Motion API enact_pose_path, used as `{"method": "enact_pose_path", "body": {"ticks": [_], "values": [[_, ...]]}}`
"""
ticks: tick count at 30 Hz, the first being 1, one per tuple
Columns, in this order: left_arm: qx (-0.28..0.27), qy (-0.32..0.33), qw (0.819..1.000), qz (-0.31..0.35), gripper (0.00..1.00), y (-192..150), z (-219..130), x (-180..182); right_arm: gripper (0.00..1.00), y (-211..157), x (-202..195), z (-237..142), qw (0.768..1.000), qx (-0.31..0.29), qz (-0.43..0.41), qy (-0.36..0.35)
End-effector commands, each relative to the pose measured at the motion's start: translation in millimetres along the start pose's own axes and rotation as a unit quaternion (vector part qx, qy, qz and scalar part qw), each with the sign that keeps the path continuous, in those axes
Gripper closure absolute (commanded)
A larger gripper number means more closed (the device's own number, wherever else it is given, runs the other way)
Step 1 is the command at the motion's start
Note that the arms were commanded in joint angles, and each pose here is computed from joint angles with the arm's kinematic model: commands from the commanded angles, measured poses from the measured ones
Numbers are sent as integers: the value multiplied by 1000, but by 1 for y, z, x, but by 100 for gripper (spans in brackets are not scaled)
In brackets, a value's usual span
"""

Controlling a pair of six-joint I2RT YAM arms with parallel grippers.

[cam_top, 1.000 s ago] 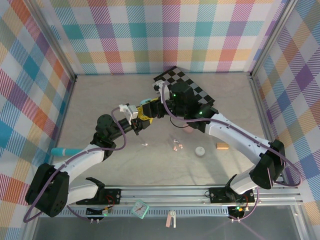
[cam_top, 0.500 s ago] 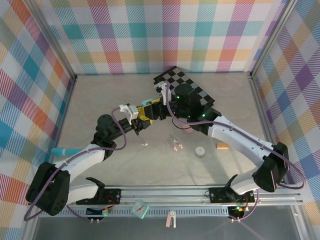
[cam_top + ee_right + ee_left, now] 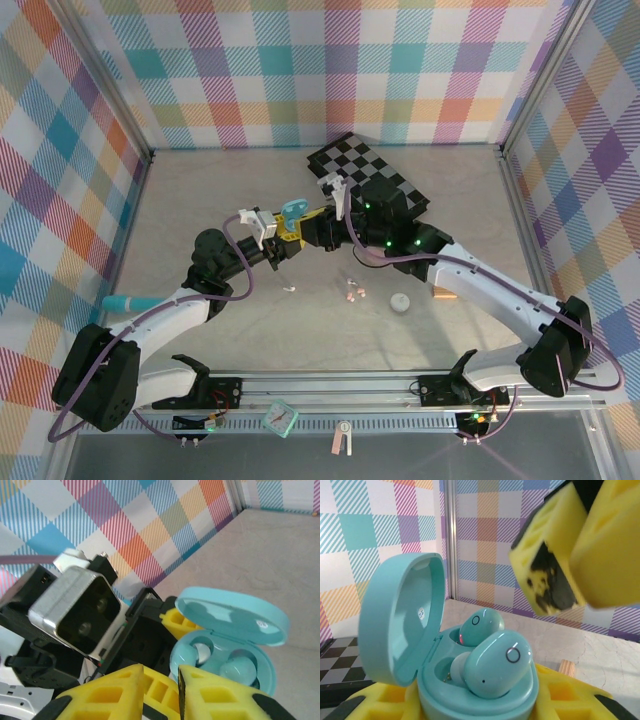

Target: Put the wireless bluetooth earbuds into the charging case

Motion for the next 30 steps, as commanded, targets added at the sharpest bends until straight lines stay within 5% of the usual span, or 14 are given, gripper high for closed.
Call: {"method": "enact_pose_path", "body": {"ticks": [1, 30], "values": [[-31, -7, 999, 24, 67, 19, 1, -3, 77, -2, 2, -3, 1000, 4, 3, 10], [-32, -11, 999, 28, 67, 21, -3, -7, 84, 11, -14, 9, 999, -13, 10, -34]]}}
Point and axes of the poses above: each hand's point on the last joint's axis, 136 mm out from that joint toward the fingers, its own z axis out along the fingers, its own x axis along the line the jaws close on, y = z × x, the point moved 1 cm from there along -z, back along the fingers, and after that the axes turned 7 degrees about z, right-handed, at the moved point
